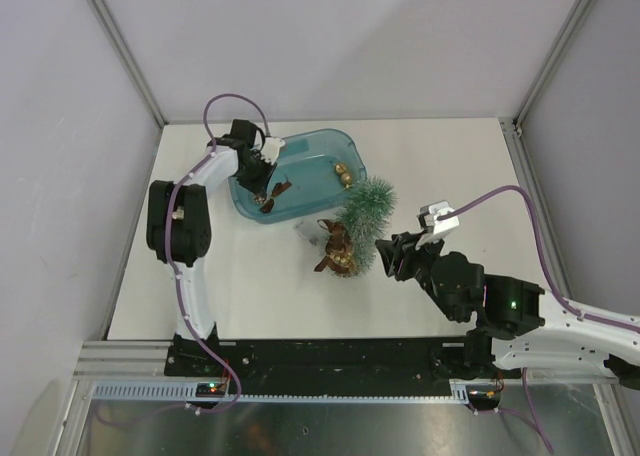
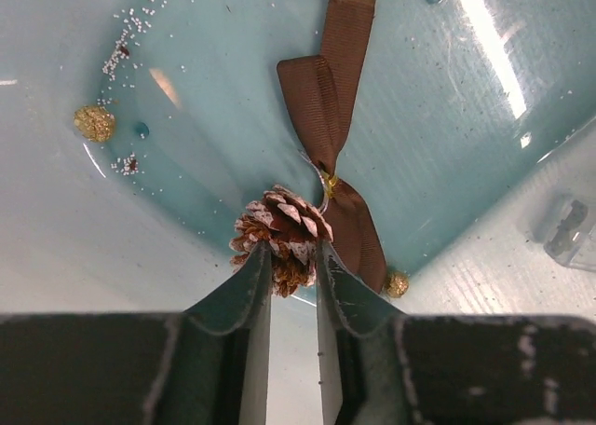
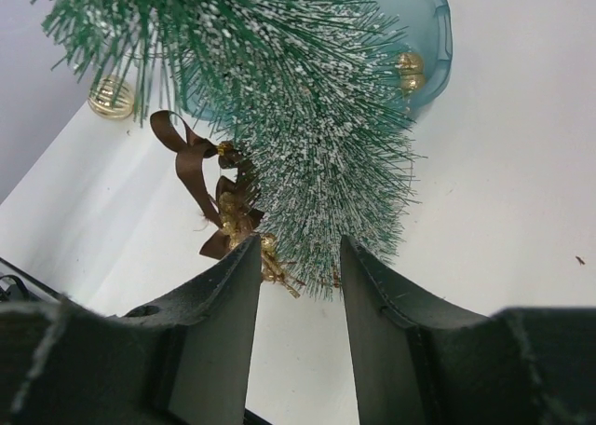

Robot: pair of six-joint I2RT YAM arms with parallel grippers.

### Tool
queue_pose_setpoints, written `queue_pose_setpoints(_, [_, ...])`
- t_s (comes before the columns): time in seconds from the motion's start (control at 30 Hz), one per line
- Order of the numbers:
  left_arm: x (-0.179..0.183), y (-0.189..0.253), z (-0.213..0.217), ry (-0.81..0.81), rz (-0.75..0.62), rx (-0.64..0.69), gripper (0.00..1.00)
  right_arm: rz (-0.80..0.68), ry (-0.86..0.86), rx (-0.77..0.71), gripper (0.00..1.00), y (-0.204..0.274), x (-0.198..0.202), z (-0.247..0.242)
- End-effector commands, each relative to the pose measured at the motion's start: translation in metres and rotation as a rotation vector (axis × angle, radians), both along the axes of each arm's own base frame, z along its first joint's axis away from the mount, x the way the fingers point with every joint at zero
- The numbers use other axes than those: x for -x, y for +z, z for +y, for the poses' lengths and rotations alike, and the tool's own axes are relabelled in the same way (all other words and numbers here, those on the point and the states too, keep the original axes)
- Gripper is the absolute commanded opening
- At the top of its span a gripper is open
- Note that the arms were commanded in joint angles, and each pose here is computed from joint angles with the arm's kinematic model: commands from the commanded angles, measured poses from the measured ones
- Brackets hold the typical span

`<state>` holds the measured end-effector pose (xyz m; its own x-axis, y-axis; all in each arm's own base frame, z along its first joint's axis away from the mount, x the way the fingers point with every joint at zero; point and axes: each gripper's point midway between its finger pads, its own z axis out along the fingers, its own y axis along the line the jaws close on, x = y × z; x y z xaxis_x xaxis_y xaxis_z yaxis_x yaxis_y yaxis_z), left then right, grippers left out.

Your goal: Decorate the small christmas tree

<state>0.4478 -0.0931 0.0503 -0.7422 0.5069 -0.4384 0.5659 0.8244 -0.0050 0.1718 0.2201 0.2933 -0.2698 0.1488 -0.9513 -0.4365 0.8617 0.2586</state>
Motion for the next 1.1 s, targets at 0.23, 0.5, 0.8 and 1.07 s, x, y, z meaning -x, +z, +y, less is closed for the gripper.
queue_pose_setpoints(0.23, [0.0,0.139,-0.051,-0.103,-0.279,0.203,0.17,-0.025,-0.002,-0.086,0.43,0.032,0.0,-0.003])
queue_pose_setpoints(0.5, [0.043,0.232,-0.097,-0.202,-0.383,0.429,0.13,-0.022,-0.007,-0.079,0.43,0.032,-0.001,-0.004])
queue_pose_setpoints(0.8, [0.121,0.316,-0.146,-0.418,-0.366,0.742,0.15,-0.014,-0.072,-0.051,0.43,0.025,-0.009,-0.014])
queue_pose_setpoints(1.07, [0.172,0.335,-0.166,-0.541,-0.324,0.832,0.15,-0.009,-0.101,-0.057,0.43,0.025,-0.017,-0.021])
